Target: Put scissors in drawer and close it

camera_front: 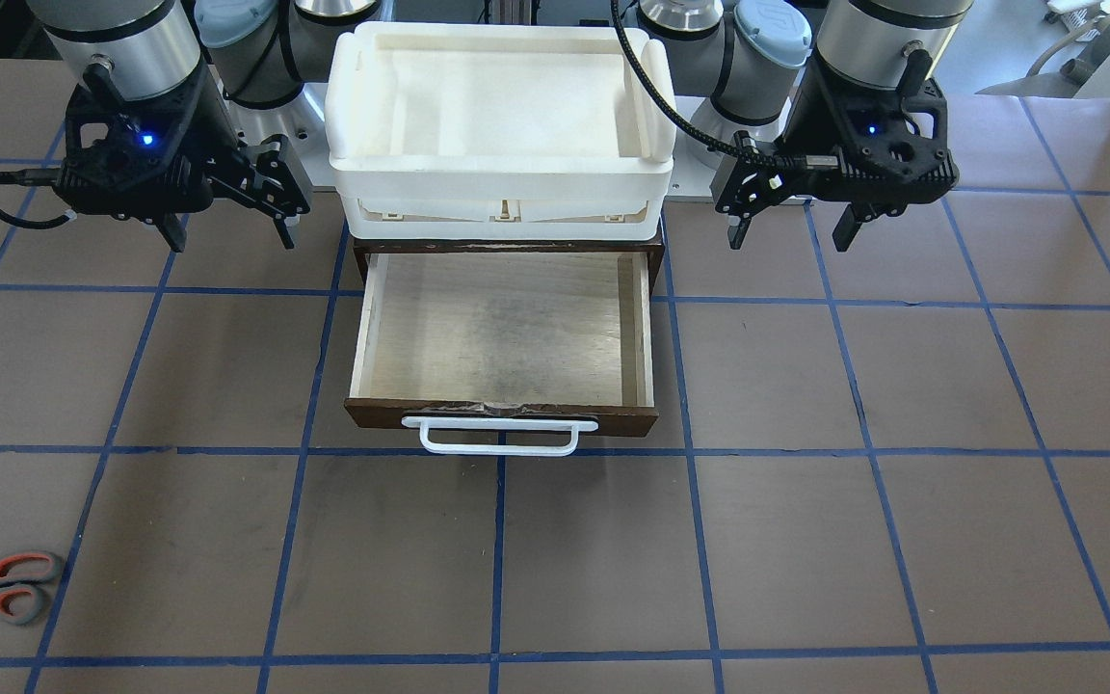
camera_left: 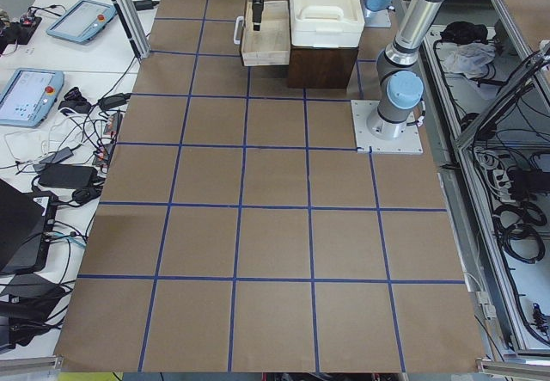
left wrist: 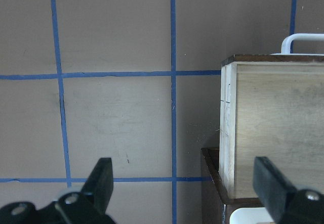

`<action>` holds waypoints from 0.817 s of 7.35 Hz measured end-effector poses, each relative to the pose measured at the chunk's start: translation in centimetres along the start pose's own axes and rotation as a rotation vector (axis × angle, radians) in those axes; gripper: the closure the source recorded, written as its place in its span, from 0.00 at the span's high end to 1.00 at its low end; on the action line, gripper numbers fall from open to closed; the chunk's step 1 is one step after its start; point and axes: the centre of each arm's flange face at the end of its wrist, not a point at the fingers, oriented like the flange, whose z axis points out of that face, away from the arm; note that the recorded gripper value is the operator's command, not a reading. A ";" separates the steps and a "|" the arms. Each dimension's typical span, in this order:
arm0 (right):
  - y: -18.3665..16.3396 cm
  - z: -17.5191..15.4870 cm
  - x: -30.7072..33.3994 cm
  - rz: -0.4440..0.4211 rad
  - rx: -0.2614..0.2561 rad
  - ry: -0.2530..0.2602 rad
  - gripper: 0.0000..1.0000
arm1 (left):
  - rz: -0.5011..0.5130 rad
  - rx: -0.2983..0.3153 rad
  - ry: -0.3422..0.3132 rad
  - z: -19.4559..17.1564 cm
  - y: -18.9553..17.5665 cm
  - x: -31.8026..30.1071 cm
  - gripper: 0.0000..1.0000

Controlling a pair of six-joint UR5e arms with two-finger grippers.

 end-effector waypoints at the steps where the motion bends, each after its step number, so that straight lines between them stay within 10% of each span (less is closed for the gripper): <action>1: -0.1 0.1 0.1 0.002 0.000 0.001 1.00 | 0.000 -0.001 0.000 0.0 0.0 0.0 1.00; 4: -1.0 0.6 0.8 -0.049 0.007 0.000 1.00 | 0.000 0.000 0.000 0.0 0.1 0.0 1.00; 6: -2.5 1.2 3.5 -0.276 0.032 0.009 1.00 | 0.000 0.001 0.000 0.0 0.1 0.0 1.00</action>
